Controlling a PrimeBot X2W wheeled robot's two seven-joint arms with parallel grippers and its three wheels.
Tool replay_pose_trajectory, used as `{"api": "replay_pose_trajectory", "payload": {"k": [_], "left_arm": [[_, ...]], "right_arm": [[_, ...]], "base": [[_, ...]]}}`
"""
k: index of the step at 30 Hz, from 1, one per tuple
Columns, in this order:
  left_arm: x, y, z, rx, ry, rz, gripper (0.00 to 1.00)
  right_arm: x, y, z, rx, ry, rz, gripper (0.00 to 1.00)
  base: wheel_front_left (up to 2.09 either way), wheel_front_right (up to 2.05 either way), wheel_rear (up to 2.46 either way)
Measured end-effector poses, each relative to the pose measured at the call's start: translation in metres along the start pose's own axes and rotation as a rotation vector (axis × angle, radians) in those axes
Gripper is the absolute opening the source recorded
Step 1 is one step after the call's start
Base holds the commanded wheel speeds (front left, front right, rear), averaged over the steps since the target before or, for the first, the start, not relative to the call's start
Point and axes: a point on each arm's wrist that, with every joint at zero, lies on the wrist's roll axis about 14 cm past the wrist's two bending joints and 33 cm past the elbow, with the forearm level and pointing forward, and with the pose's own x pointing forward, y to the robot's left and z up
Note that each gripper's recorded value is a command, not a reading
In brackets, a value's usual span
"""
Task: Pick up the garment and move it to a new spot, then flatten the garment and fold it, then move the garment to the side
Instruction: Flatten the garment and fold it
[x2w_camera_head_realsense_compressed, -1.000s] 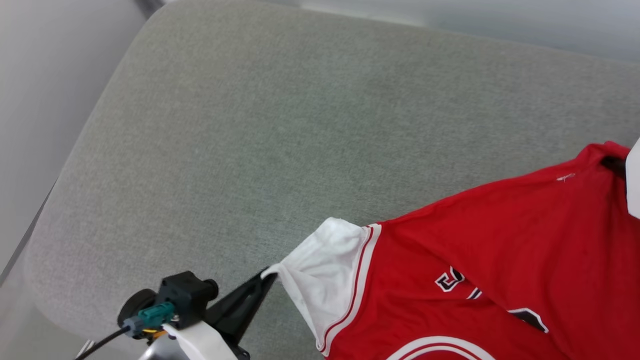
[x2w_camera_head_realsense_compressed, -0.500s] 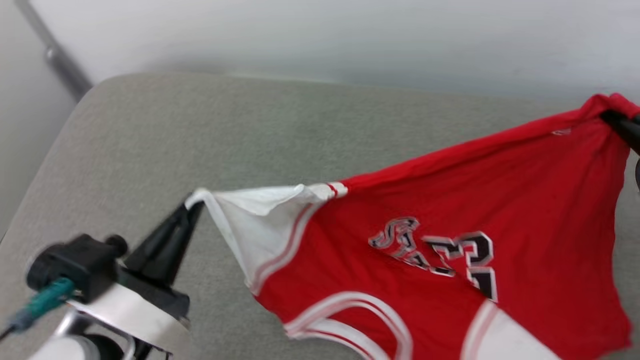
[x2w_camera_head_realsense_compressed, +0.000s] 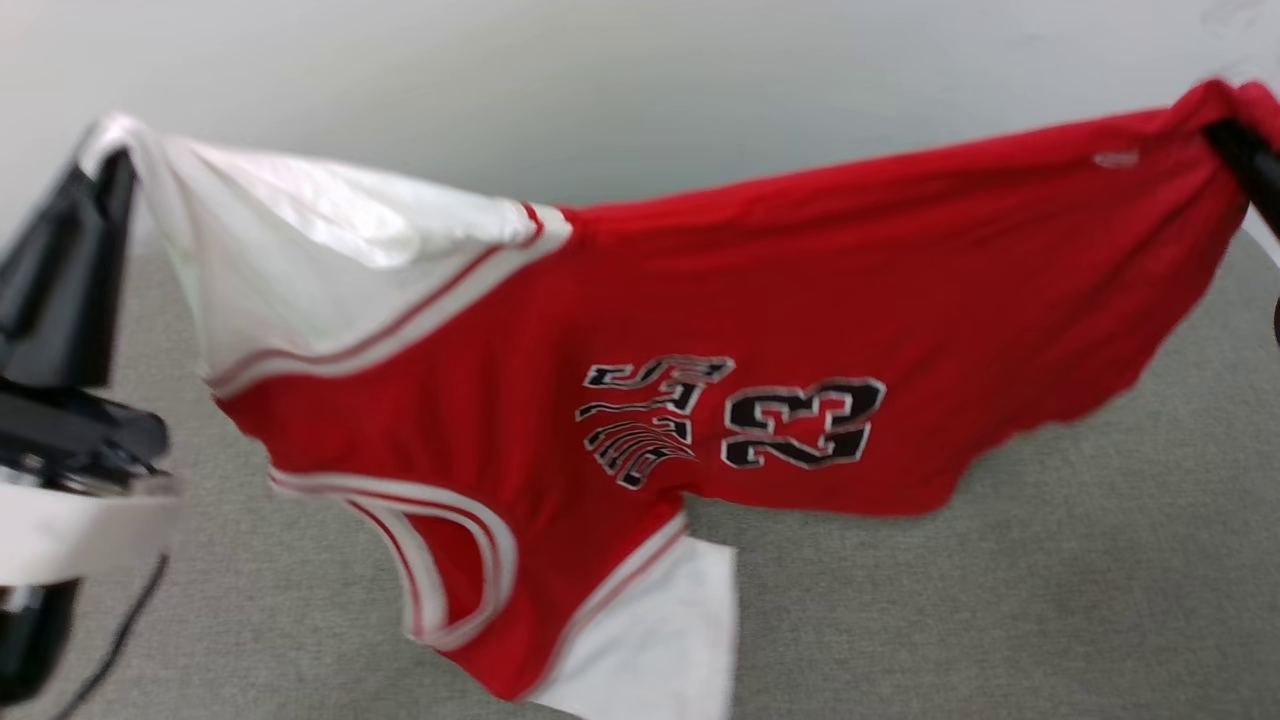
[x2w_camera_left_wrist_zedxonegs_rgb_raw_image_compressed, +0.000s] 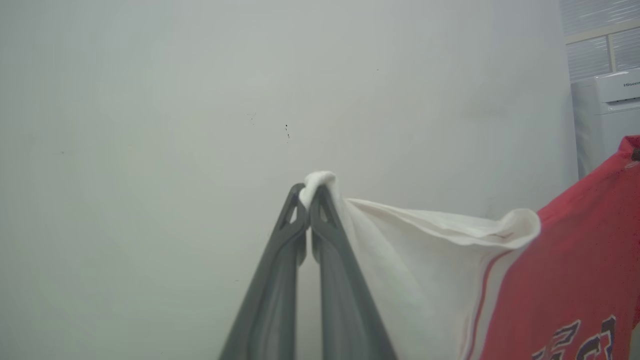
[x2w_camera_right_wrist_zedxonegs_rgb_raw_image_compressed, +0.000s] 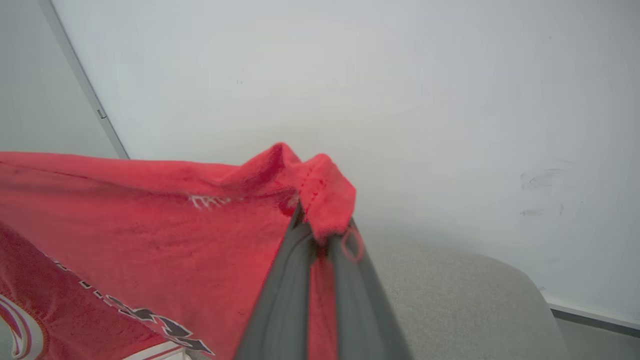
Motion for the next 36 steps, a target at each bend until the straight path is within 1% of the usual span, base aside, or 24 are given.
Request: {"api": "replay_pose_trajectory", "payload": {"k": [4,8,13,17,21,23,28,32,36], "left_arm": [[0.021,0.005,0.026,0.013,-0.079,-0.02,0.0],[0.045,0.015,0.039,0.034,-0.129,-0.033,0.0],[0.084,0.036,0.043,0.049,-0.177,-0.024,0.0],[0.12,0.055,0.041,0.096,-0.206,-0.024,0.0],[0.161,0.073,0.019,0.13,-0.197,-0.015,0.0],[0.181,0.084,0.002,0.163,-0.18,0.006,0.0],[0.227,0.109,-0.046,0.193,-0.147,0.059,0.0],[0.253,0.124,-0.083,0.198,-0.129,0.089,0.0],[0.272,0.135,-0.11,0.216,-0.143,0.114,0.0]], "right_arm": [[-0.002,-0.003,0.023,-0.01,-0.084,-0.016,0.0],[0.01,-0.008,0.034,-0.033,-0.118,-0.037,0.0],[0.038,-0.021,0.042,-0.064,-0.143,-0.071,0.0],[0.071,-0.033,0.045,-0.089,-0.151,-0.087,0.0],[0.112,-0.046,0.043,-0.136,-0.153,-0.11,0.0],[0.133,-0.055,0.039,-0.178,-0.154,-0.131,0.0],[0.186,-0.075,0.029,-0.222,-0.171,-0.171,0.0],[0.226,-0.088,0.015,-0.262,-0.177,-0.195,0.0],[0.257,-0.1,0.008,-0.312,-0.218,-0.223,0.0]], "base": [[0.0,0.0,0.0],[0.0,0.0,0.0],[0.0,0.0,0.0],[0.0,0.0,0.0],[0.0,0.0,0.0],[0.0,0.0,0.0],[0.0,0.0,0.0],[0.0,0.0,0.0],[0.0,0.0,0.0]]}}
